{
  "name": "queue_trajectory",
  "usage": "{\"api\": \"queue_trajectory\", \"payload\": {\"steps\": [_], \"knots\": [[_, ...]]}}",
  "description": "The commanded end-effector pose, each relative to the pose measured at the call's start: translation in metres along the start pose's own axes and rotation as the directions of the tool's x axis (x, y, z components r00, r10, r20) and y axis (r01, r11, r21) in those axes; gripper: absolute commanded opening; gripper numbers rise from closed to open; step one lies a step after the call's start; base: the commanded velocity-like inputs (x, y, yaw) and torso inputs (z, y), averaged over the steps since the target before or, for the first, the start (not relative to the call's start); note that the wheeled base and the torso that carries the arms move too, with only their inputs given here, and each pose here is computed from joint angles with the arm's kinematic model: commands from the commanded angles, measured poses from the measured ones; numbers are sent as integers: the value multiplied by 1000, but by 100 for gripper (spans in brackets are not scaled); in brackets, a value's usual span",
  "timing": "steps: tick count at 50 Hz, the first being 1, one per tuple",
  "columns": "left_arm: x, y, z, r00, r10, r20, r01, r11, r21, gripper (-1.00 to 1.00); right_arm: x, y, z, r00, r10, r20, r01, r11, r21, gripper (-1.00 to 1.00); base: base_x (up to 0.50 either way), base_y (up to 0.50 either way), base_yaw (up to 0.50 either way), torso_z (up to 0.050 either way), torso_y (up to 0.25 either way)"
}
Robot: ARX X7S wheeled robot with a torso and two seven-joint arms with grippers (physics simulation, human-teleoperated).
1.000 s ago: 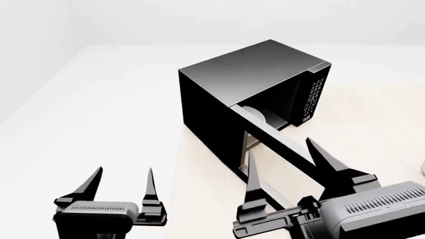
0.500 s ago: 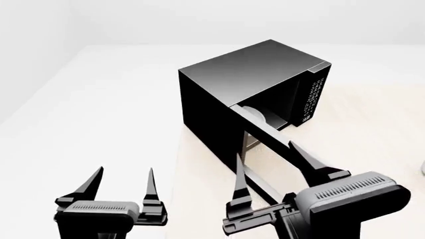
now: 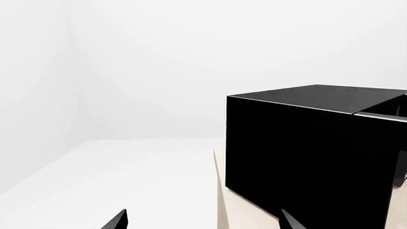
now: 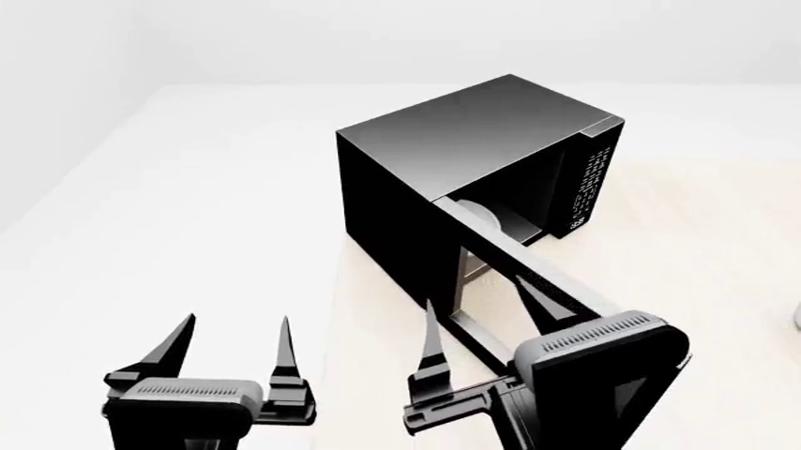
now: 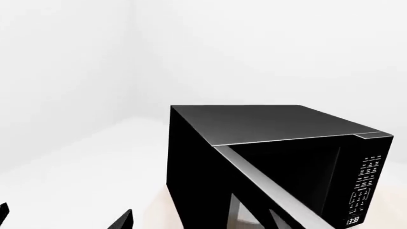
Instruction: Close the microwave.
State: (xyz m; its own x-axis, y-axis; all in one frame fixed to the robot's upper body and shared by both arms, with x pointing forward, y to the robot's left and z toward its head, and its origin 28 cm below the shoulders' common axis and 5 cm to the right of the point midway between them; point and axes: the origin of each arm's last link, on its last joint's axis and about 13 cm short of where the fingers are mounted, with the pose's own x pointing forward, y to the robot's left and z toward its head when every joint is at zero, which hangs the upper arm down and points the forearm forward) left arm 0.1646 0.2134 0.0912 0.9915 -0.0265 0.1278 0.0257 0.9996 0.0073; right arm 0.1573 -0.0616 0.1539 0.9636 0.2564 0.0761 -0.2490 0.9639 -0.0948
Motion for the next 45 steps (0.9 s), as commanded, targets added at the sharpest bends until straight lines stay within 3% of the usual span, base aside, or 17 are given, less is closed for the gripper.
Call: {"api": "queue_trajectory", "payload": {"steps": [1, 45], "knots": [[0, 1, 0, 1000, 3, 0, -3, 1000, -2, 100, 7, 0, -12, 999, 4, -48, -4, 1000, 5, 100, 0, 0, 0, 0, 0], [1, 0, 0, 1000, 2, 0, -2, 1000, 2, 100, 15, -1, -37, 990, -11, -142, 13, 1000, 12, 100, 0, 0, 0, 0, 0]]}}
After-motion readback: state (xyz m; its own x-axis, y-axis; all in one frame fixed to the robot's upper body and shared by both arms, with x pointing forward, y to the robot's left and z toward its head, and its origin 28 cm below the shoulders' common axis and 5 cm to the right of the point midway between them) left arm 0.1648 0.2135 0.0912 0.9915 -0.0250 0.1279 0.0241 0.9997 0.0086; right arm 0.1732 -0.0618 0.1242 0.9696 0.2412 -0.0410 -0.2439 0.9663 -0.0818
